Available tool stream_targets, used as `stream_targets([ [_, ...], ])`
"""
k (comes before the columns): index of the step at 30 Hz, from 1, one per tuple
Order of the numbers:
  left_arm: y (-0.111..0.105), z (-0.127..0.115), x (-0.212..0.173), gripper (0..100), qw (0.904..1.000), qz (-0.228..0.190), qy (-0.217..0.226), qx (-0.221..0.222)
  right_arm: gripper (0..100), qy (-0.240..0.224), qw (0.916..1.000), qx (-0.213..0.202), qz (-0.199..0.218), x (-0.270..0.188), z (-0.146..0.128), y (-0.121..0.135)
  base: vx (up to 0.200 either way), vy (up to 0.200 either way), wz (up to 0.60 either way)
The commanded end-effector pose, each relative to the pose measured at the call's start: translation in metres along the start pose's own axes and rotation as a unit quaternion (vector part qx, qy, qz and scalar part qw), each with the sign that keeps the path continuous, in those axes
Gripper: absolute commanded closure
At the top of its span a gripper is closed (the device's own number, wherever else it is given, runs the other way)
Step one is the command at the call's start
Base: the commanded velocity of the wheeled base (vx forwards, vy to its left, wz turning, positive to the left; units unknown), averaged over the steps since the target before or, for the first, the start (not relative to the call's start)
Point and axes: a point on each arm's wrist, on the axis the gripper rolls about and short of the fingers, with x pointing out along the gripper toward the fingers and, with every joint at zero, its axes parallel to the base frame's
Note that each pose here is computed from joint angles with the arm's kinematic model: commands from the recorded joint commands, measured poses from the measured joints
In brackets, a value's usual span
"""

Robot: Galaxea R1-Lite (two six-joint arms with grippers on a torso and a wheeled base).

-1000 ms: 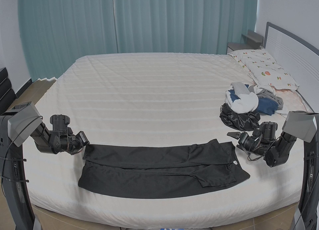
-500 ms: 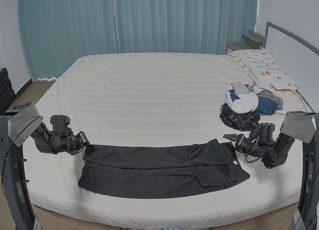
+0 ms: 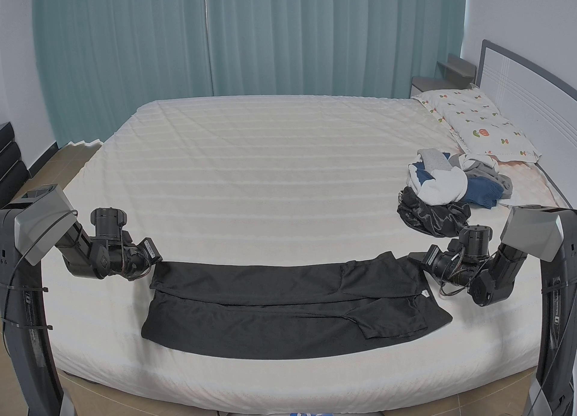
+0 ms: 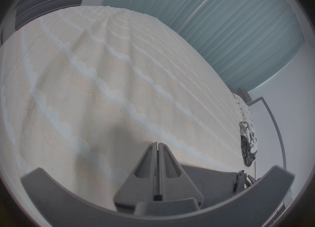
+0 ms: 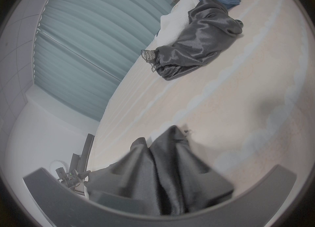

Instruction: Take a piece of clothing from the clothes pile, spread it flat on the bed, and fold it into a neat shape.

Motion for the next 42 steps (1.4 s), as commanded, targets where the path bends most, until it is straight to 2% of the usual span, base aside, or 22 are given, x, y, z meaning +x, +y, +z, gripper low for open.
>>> stream_targets([
  [1, 0.001, 0.001, 0.0, 100, 1.0, 0.0, -0.001, -0.001, 100, -0.01, 0.9999, 0.0, -0.006, 0.004, 0.002, -0.004, 0.0, 0.0, 0.0],
  [11, 0.004, 0.004, -0.002, 100, 1.0, 0.002, -0.005, -0.005, 100, -0.031, 0.9995, 0.003, -0.004, 0.005, 0.013, -0.007, 0.0, 0.0, 0.0],
  [17, 0.005, 0.006, -0.001, 100, 1.0, 0.003, -0.006, -0.007, 100, -0.059, 0.9979, 0.024, -0.013, 0.008, 0.021, -0.007, 0.0, 0.0, 0.0],
  [38, 0.009, 0.004, 0.006, 100, 1.0, 0.006, -0.004, -0.007, 100, -0.051, 0.9982, 0.025, -0.019, 0.012, 0.014, -0.011, 0.0, 0.0, 0.0],
  [39, 0.009, 0.004, 0.006, 0, 1.0, 0.006, -0.004, -0.007, 0, -0.05, 0.9983, 0.025, -0.019, 0.012, 0.013, -0.011, 0.0, 0.0, 0.0],
  [42, 0.009, 0.004, 0.006, 0, 1.0, 0.005, -0.004, -0.006, 0, -0.049, 0.9983, 0.025, -0.017, 0.011, 0.013, -0.009, 0.0, 0.0, 0.0],
])
